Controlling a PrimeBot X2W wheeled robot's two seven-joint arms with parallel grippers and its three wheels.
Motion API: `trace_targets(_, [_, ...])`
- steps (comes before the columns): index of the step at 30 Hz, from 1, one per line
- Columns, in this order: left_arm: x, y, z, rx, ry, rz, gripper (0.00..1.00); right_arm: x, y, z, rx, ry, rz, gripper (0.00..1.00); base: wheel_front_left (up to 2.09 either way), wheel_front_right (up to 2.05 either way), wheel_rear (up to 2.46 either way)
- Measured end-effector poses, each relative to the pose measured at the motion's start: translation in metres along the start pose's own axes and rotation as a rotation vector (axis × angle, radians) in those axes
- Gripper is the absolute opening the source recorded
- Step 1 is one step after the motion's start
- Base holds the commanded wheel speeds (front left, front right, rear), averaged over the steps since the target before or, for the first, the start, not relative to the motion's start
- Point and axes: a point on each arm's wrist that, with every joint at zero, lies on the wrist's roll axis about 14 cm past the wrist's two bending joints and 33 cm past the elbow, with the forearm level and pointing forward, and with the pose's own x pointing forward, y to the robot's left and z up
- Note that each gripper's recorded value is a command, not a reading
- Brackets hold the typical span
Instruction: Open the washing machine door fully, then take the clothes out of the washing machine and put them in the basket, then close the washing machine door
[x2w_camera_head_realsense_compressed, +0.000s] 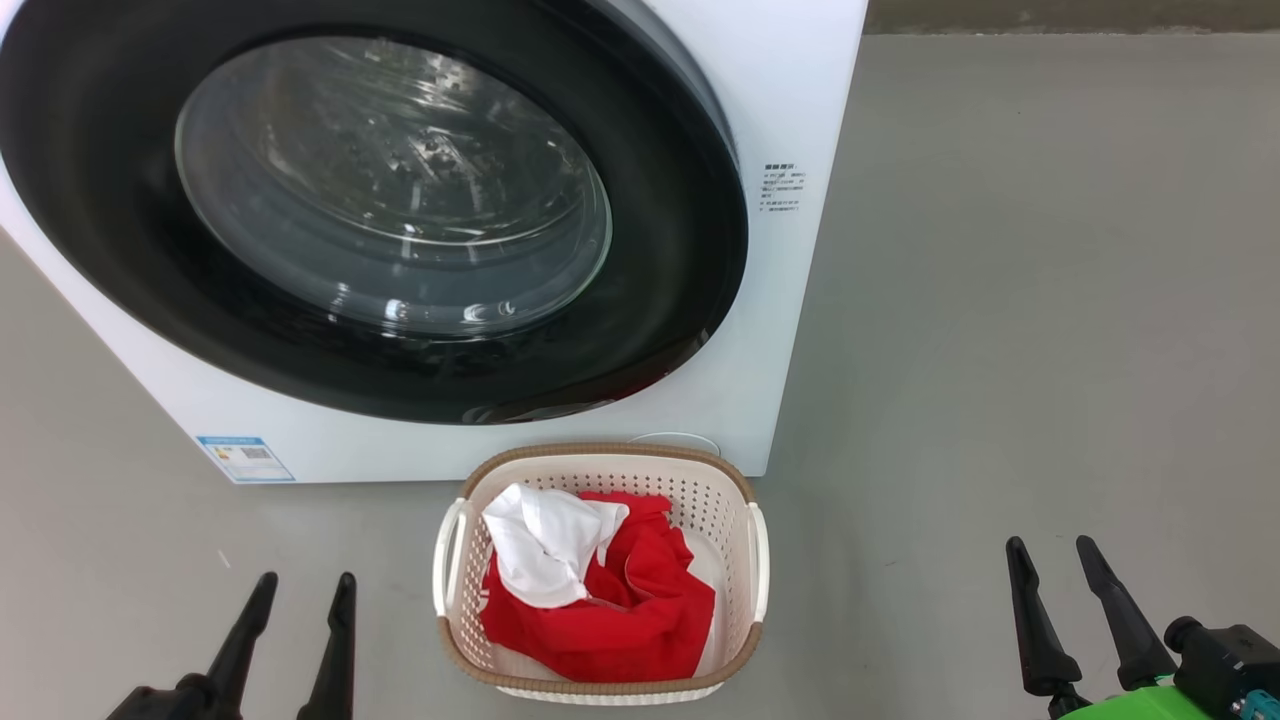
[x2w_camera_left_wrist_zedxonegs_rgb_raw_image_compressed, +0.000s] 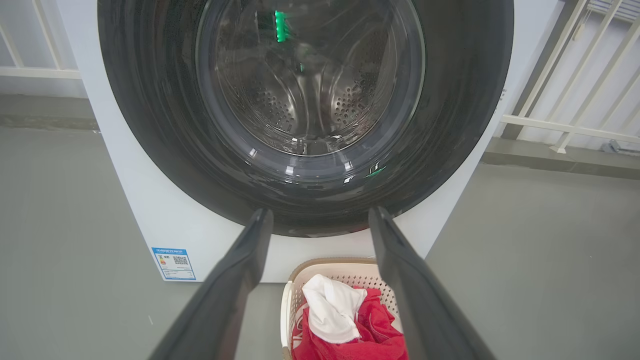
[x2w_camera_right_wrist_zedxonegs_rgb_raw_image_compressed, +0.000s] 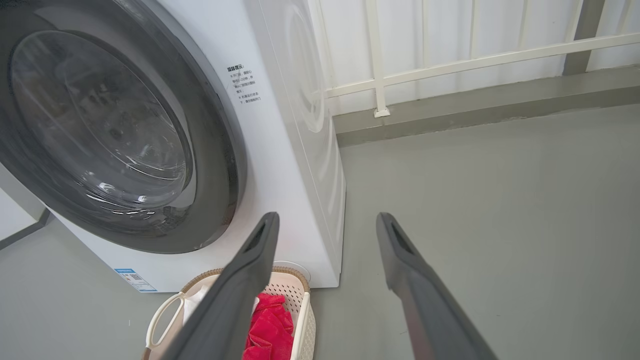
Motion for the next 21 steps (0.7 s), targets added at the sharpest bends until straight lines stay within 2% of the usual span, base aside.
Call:
trace_targets(13, [-0.001, 0.001, -0.003, -0.003, 0.009, 0.001, 1.0, 0.002, 0.001, -0.002, 0.001, 0.006, 0.003, 1.0, 0.0, 0.0, 0.0])
trace_targets(14, [-0.001, 0.0, -0.003, -0.003, 0.01, 0.0, 0.0, 0.002, 0.001, -0.002, 0.001, 0.006, 0.003, 0.0, 0.0, 0.0, 0.0])
trace_targets(21, [-0.011, -0.006, -0.037, -0.053, 0.109, 0.02, 0.0, -0.006, 0.0, -0.03, 0.025, 0.091, -0.022, 0.0, 0.0, 0.0, 0.0])
